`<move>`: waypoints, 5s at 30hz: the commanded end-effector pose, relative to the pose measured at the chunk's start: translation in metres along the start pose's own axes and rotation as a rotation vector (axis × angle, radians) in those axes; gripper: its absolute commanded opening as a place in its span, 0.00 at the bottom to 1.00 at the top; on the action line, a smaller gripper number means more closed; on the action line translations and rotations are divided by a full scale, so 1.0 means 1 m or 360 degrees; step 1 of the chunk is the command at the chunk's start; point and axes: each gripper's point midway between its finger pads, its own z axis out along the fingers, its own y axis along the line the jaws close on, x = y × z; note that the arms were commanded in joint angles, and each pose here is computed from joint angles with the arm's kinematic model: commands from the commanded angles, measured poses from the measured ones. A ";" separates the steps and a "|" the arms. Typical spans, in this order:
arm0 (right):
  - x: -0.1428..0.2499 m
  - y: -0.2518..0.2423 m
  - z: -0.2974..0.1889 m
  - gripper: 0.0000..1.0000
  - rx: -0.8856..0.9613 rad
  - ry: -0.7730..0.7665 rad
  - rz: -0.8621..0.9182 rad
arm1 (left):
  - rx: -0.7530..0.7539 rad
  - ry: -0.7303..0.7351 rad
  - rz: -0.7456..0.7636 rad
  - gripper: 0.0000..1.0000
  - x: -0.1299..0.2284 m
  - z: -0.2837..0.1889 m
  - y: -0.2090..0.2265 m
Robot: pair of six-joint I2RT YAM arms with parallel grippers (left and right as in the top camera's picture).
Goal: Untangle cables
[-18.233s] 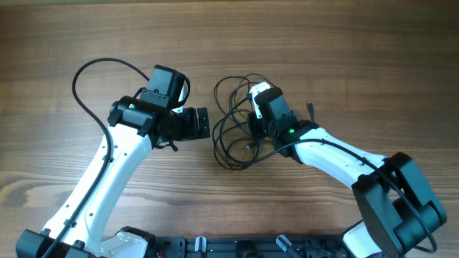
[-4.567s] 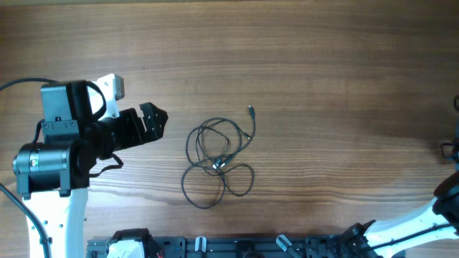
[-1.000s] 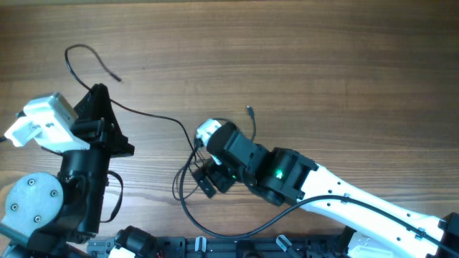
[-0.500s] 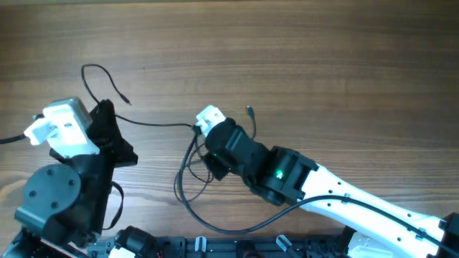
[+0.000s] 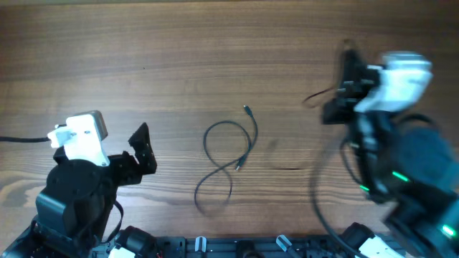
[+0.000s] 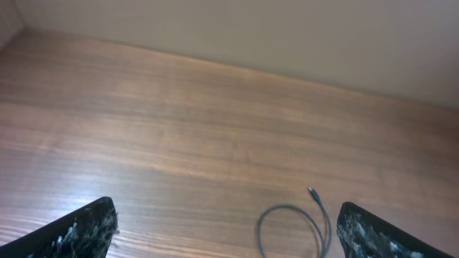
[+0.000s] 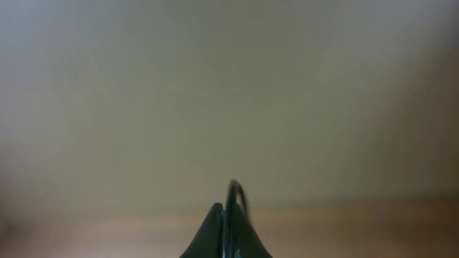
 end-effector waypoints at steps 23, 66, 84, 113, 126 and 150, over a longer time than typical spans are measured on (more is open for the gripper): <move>0.112 -0.169 0.050 0.04 0.0632 0.0958 -0.0223 | 0.0218 0.0351 0.0045 1.00 0.047 -0.007 -0.018; 0.408 -0.331 -0.070 0.32 0.2114 0.2156 0.2253 | 0.0247 0.0601 0.0029 0.99 0.069 0.012 -0.034; 0.430 -0.241 -0.060 0.04 0.2658 0.2199 0.1099 | 0.0222 0.0652 0.0043 1.00 0.077 0.009 -0.029; 0.460 -0.448 0.001 0.26 0.1944 0.1098 0.0964 | 0.0221 0.0660 0.0055 1.00 0.078 0.009 -0.029; 0.358 -0.364 0.116 1.00 0.0632 0.0919 0.0667 | 0.0194 0.0717 0.0069 1.00 0.082 0.018 -0.031; 0.368 -0.309 0.153 0.29 0.0714 0.1174 0.0082 | 0.0252 0.0788 0.0061 1.00 0.088 0.020 -0.040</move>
